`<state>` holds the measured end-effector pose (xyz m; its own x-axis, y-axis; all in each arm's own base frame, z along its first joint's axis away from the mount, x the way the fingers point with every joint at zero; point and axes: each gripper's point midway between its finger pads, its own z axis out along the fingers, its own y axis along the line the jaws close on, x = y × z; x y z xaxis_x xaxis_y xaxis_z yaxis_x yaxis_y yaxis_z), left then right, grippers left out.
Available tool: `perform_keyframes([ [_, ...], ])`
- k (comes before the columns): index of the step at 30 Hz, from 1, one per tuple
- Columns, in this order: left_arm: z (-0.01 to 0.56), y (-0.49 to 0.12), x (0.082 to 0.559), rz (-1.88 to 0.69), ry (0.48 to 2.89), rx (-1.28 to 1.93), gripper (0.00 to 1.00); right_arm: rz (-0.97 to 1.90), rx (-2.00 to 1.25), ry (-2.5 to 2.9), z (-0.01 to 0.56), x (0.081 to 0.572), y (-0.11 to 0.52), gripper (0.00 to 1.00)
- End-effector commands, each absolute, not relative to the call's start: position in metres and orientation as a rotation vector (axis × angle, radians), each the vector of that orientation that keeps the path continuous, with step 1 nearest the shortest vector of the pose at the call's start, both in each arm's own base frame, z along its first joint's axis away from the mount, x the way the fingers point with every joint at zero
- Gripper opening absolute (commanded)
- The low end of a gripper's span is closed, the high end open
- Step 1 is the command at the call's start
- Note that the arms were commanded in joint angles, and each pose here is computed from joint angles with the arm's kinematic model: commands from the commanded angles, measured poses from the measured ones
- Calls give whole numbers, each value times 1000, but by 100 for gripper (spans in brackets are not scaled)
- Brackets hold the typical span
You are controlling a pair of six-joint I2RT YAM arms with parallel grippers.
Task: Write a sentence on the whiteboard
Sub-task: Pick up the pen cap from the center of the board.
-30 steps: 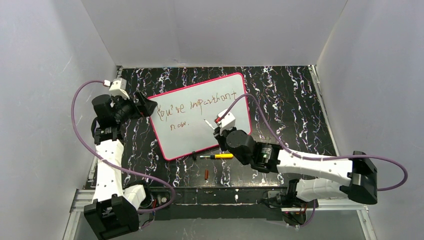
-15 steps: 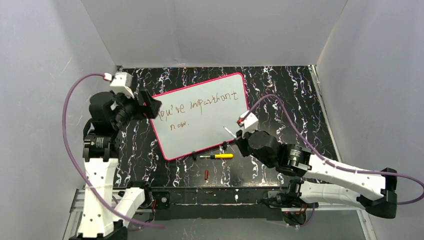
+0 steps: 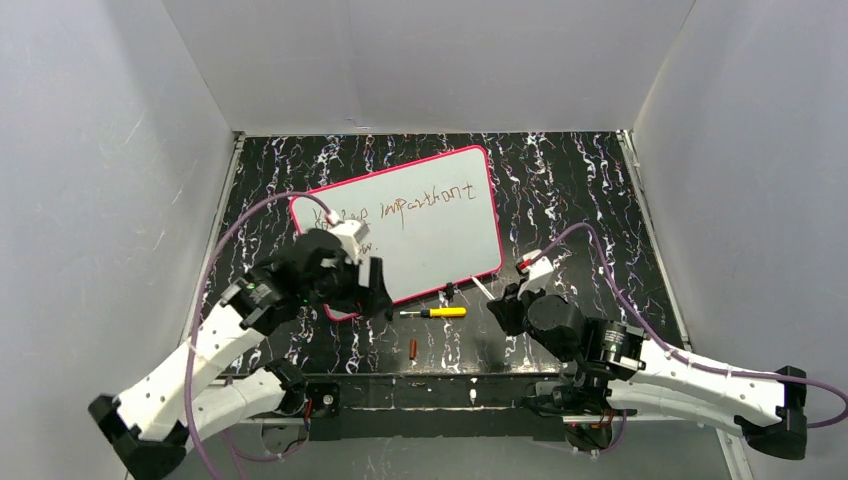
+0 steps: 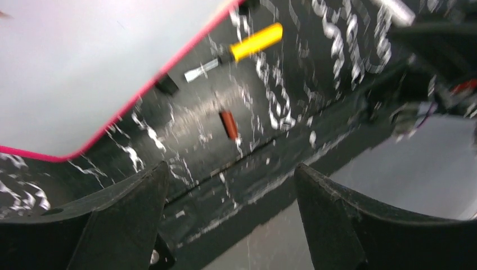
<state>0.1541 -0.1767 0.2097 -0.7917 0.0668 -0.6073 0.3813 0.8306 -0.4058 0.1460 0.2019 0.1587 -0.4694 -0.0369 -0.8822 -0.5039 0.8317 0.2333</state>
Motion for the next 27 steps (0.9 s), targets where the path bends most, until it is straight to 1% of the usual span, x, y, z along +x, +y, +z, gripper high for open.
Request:
perform_keyframes([
  [1, 158, -191, 129, -568, 2589, 302, 79, 699, -227, 1889, 171, 157, 210, 1],
  [5, 128, -213, 115, -496, 2643, 419, 79, 732, -132, 1810, 176, 167, 209, 1],
  [6, 107, -231, 109, -498, 2683, 455, 79, 682, -88, 1806, 170, 173, 203, 1],
  [9, 88, -249, 106, -509, 2701, 491, 78, 662, -52, 1791, 175, 179, 202, 1],
  [11, 77, -257, 105, -504, 2717, 502, 74, 645, -47, 1794, 176, 181, 202, 1],
  [14, 66, -263, 105, -483, 2739, 510, 60, 634, -46, 1796, 177, 182, 203, 1],
  [17, 52, -261, 105, -431, 2774, 507, 55, 639, -47, 1796, 179, 182, 203, 1],
  [19, 43, -261, 103, -423, 2795, 496, 47, 642, -46, 1794, 179, 182, 203, 1],
  [23, 28, -262, 100, -385, 2843, 487, 35, 652, -40, 1788, 179, 181, 204, 1],
  [27, 24, -255, 105, -327, 2833, 465, 34, 655, -41, 1788, 179, 181, 204, 1],
])
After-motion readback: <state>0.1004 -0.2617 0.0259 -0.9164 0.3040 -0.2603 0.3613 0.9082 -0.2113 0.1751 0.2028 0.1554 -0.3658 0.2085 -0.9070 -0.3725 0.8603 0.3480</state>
